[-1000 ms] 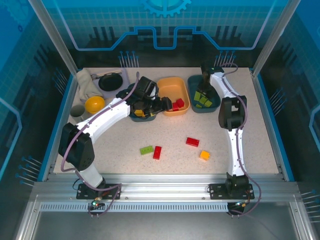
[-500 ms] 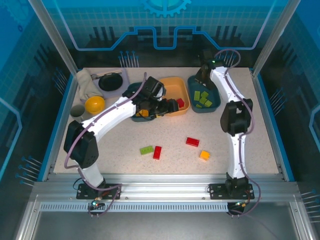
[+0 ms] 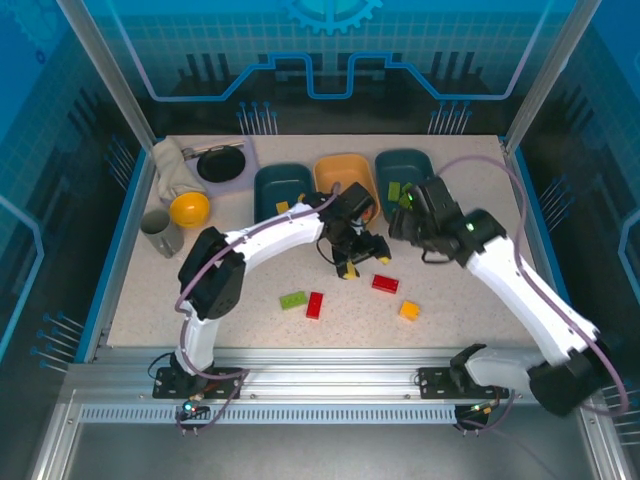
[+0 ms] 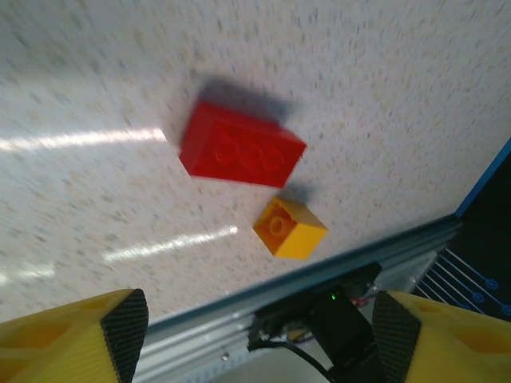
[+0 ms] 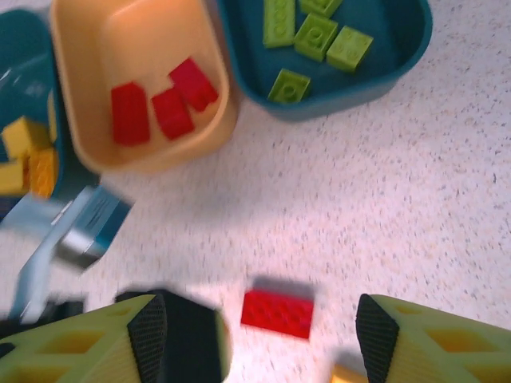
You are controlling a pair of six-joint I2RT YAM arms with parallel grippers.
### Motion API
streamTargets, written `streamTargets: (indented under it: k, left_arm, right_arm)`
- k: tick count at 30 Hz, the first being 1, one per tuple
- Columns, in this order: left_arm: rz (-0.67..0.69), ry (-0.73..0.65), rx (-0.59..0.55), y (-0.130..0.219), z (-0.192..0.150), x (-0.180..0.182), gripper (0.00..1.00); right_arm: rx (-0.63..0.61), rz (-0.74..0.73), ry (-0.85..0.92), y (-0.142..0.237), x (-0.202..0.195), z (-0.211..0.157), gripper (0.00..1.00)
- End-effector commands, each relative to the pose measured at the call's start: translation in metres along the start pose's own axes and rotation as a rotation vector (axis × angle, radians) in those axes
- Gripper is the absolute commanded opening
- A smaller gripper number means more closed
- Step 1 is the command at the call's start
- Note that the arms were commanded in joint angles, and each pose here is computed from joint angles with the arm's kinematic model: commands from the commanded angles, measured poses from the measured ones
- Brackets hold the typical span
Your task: Sort the legos into containers by color
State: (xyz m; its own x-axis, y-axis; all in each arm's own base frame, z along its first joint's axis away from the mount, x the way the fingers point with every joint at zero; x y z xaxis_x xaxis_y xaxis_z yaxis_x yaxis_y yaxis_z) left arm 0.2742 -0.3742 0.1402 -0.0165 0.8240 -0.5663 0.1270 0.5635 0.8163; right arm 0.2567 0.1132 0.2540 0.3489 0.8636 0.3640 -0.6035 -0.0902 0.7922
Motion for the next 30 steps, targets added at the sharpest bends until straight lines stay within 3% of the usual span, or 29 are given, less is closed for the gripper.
streamTargets:
  k: [1,4,15,30]
  left_arm:
    - [-0.003,0.175,0.115,-0.014,-0.021,-0.016,0.78]
    - [-0.021,0.283,0.176,-0.029,-0.033,-0.027,0.78]
    - [0.035,0.563,0.188,-0.08,-0.06,-0.042,0.81]
    - [0.083,0.675,0.101,-0.124,-0.044,-0.045,0.79]
  right_arm:
    - [0.026,0.019,0.072,0.019,-0.018,-0.024,0.67]
    - [0.049,0.035,0.095,0.033,-0.033,-0.041,0.67]
    - [-0.003,0.074,0.089,0.06,-0.054,-0.042,0.67]
    - [0.025,0.106,0.094,0.059,-0.06,-0.053,0.67]
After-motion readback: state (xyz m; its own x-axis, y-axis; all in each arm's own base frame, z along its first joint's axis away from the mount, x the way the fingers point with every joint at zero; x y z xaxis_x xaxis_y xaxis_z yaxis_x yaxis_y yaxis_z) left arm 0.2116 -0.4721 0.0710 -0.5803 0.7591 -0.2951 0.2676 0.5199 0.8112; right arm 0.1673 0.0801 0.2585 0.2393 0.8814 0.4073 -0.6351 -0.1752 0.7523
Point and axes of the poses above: each hand's point on the last joint's axis, 136 mm out from that joint toward the fingers, its own y axis back along the fingers, its own x axis along the line the jaws close on, z = x × y, the point moved 3 cm from there along y, back along the fingers, and after that the axes turned 15 degrees about -y, right-handed, at the moved point
